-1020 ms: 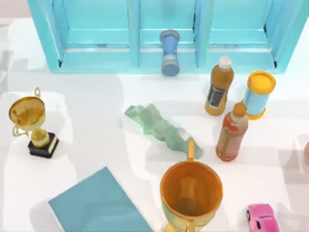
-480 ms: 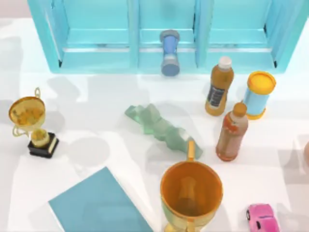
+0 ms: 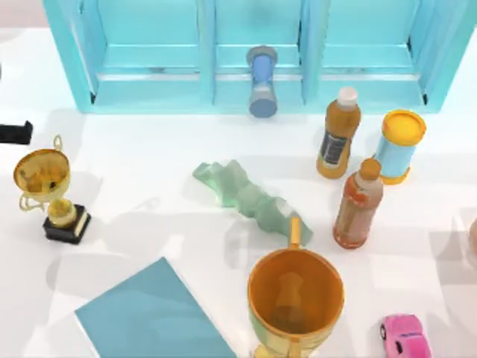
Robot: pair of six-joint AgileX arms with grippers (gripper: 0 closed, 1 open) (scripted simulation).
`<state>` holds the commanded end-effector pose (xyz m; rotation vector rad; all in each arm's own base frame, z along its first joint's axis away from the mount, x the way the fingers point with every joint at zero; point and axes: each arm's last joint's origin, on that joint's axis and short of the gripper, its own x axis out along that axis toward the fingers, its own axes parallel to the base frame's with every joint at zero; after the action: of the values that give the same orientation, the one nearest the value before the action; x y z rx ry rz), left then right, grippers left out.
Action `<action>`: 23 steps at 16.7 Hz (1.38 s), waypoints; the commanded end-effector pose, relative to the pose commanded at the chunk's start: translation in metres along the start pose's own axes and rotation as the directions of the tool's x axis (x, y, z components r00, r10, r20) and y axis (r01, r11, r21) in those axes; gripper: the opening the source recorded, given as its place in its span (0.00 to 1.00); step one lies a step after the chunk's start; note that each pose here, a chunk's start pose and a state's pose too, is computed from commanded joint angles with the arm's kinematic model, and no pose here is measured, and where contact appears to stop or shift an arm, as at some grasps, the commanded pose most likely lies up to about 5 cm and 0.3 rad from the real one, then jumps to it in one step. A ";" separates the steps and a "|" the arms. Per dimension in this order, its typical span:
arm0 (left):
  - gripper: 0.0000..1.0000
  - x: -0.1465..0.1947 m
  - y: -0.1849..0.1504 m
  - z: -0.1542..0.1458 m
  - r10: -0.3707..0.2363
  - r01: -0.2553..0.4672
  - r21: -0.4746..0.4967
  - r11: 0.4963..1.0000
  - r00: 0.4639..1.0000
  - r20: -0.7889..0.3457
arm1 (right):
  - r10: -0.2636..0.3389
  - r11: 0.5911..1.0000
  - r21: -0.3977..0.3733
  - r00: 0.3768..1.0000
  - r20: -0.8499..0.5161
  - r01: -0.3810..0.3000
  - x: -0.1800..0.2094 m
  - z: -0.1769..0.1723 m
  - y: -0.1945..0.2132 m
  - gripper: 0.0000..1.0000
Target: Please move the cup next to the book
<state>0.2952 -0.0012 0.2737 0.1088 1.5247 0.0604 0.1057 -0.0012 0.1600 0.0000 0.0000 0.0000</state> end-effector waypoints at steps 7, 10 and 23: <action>0.00 0.017 -0.038 -0.032 -0.158 0.158 0.006 0.987 0.987 -0.010 | 0.000 1.000 0.000 1.000 0.000 0.000 0.000 0.000 0.000 1.00; 0.00 0.018 -0.037 -0.032 -0.157 0.157 0.003 0.988 0.988 -0.015 | 0.000 1.000 0.000 1.000 0.000 0.000 0.000 0.000 0.000 1.00; 0.00 0.082 -0.031 -0.039 -0.133 0.133 -0.017 0.991 0.990 -0.034 | 0.000 1.000 0.000 1.000 0.000 0.000 0.000 0.000 0.000 1.00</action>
<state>0.2595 -0.0219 0.1877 -0.0059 1.5624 -0.0332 0.1057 -0.0012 0.1600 0.0000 0.0000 0.0000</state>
